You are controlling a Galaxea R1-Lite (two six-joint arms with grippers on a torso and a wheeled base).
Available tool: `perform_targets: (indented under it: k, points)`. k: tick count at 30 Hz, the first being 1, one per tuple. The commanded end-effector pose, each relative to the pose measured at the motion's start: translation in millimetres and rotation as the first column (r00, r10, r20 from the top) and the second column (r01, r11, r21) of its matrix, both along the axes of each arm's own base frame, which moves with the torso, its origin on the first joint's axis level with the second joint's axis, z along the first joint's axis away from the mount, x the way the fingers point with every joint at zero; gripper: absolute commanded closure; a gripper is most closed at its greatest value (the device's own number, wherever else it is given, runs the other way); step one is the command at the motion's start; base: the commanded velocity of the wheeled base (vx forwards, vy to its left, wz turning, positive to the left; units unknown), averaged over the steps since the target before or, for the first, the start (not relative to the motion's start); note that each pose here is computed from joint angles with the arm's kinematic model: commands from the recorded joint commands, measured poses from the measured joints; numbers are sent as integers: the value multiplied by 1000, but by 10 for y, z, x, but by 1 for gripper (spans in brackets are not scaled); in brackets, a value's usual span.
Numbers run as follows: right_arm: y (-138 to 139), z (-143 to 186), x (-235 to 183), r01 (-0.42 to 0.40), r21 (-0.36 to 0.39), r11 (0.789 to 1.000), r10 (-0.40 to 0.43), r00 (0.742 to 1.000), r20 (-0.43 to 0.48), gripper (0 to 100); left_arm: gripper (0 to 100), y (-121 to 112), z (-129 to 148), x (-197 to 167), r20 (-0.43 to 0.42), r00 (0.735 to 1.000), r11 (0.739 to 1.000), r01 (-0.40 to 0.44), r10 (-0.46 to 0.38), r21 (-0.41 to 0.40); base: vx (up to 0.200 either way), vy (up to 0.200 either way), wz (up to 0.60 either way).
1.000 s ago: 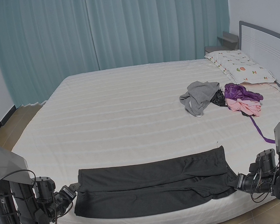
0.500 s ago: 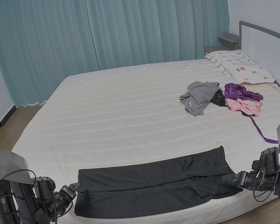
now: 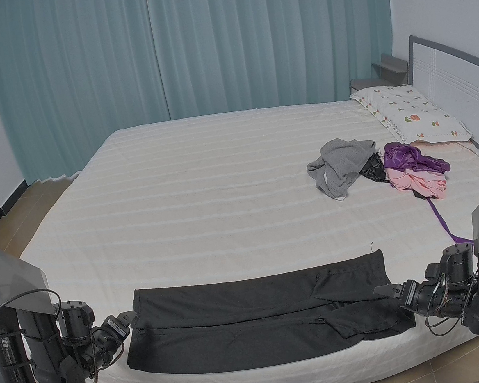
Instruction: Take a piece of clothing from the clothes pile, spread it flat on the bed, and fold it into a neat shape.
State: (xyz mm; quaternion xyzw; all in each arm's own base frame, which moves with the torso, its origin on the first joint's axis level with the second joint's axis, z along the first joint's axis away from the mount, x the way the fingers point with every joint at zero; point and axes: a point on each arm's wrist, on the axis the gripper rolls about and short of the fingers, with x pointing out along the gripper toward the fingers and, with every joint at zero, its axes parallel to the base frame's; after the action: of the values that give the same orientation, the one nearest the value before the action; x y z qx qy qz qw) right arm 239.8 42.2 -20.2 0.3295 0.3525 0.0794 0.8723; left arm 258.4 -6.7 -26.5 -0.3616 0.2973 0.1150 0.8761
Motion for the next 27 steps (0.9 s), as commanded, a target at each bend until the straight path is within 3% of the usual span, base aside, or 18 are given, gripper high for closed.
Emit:
perform_targets:
  k: [1, 5, 6, 8, 11, 16, 22, 27]
  points:
    - [77, -103, 89, -21, 11, 1000, 21, 1000, -1, 0, 0, 1, -13, 8, -2, 1000, 1000, -1, 1, 0, 0, 0, 0]
    - [160, 45, 163, -25, 59, 998, 21, 998, 62, 0, 0, 1, -16, 11, -2, 1000, 1000, -1, 1, 0, 0, 0, 0]
    - [239, 141, 185, -30, 112, 993, 20, 996, 86, 0, 0, 0, -15, 15, 0, 1000, 1000, -1, 1, 0, 0, 0, 0]
    - [346, 186, 183, -49, 159, 986, 36, 996, 86, 0, 0, 0, -15, 15, 0, 1000, 1000, -1, 1, 0, 0, 0, 0]
    - [478, 63, 177, -96, 170, 981, 90, 995, 45, 0, 0, 0, -13, 23, 3, 1000, 1000, -1, 1, 0, 0, 0, 0]
    - [588, -76, 190, -122, 161, 979, 121, 992, 16, 0, 0, 0, -12, 27, 4, 1000, 1000, -10, 10, -13, 0, 0, 0]
    - [614, -334, 59, -205, 18, 978, 206, 978, -41, 0, 0, 0, -8, 42, 10, 1000, 1000, -12, 12, -15, 0, 0, 0]
    - [605, -371, 26, -211, -15, 977, 210, 976, -58, 0, 0, 0, -8, 42, 10, 1000, 1000, -12, 12, -15, 0, 0, 0]
